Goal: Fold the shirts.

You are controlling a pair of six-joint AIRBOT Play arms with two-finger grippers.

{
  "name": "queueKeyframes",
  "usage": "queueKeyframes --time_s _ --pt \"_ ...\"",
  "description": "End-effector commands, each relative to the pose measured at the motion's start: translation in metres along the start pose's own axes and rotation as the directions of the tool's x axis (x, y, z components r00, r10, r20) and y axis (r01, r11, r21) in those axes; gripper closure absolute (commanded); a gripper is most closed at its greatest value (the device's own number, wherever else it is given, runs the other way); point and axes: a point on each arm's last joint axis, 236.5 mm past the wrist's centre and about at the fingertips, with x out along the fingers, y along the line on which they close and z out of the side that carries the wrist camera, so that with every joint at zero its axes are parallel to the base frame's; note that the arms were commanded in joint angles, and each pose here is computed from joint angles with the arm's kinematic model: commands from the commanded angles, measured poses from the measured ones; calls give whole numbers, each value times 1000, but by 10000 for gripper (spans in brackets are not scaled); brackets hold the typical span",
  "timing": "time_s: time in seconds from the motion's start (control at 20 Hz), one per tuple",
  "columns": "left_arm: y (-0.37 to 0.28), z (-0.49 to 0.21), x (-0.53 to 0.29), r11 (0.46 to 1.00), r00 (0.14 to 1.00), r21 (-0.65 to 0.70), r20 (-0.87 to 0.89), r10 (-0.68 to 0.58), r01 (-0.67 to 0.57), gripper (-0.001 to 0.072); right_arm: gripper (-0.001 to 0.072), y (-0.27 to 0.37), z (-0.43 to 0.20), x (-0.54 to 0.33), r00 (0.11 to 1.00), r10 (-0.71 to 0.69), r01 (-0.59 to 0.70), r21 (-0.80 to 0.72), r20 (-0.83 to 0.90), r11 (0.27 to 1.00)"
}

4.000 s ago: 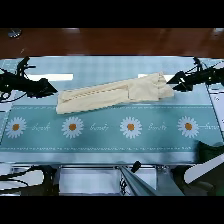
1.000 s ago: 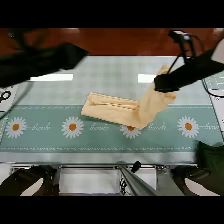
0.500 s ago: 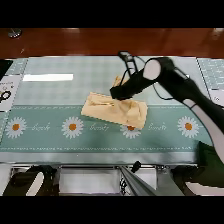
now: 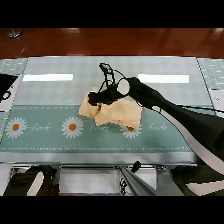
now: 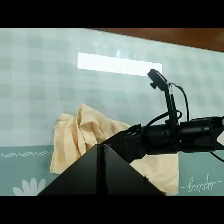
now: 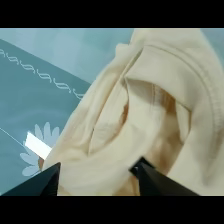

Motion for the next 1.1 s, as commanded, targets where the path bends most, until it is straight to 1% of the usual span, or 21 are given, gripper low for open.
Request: queueKeyframes --time_s 0.0,0.05,0.1,0.15,0.2,0.25,0.3,0.35,0.4,0.45,0.5,0.55,0.6,0.65,0.7,0.75,0.9,1.05 --pt "7 -14 11 1000 999 -21 -44 4 -5 687 156 -10 5 -28 1000 -18 18 -35 -21 999" --pt "11 -19 16 1000 998 -30 -55 7 -9 687 157 -31 0 -50 993 -98 92 -87 -62 992" --pt "14 -21 20 999 998 -37 -60 10 -13 687 157 -59 -7 -75 972 -208 192 -145 -105 971" --pt "16 -22 22 999 998 -43 -57 12 -15 687 159 -100 -14 -110 916 -373 338 -218 -146 916" --pt "18 -20 24 999 999 -46 -44 13 -16 687 176 -145 -20 -151 816 -551 495 -281 -175 822" --pt "18 -17 25 999 999 -47 -33 14 -16 687 178 -189 -23 -198 678 -711 640 -326 -187 696" --pt "18 -14 25 999 1000 -46 -21 15 -16 687 194 -218 -28 -230 597 -778 712 -319 -195 626" --pt "18 -13 25 999 1000 -47 -18 14 -15 687 211 -237 -42 -243 597 -770 725 -261 -223 638" --pt "18 -14 25 999 1000 -47 -19 14 -15 687 210 -247 -63 -237 662 -700 686 -159 -267 710" --pt "18 -14 25 999 1000 -46 -20 15 -16 687 202 -247 -84 -221 751 -589 608 -34 -298 793" --pt "18 -14 25 999 1000 -46 -21 15 -16 687 112 -237 -103 -197 851 -431 478 104 -300 872" --pt "18 -14 25 999 1000 -46 -20 15 -16 687 104 -220 -112 -173 927 -266 328 230 -263 916" --pt "18 -13 25 999 1000 -46 -17 15 -16 687 101 -202 -115 -155 971 -121 184 321 -206 929" --pt "18 -13 25 999 1000 -46 -18 15 -16 687 101 -194 -114 -140 990 -33 86 391 -140 916" --pt "18 -13 25 999 1000 -46 -18 15 -16 687 101 -194 -116 -129 995 -5 49 430 -104 901" --pt "18 -13 25 999 1000 -46 -18 14 -15 687 101 -199 -120 -121 996 -3 43 459 -89 887" --pt "17 -14 25 999 1000 -48 -19 11 -12 687 101 -201 -124 -108 996 35 11 472 -88 881" --pt "17 -13 25 999 1000 -48 -18 11 -12 687 102 -204 -109 -99 998 51 -35 500 -19 865"
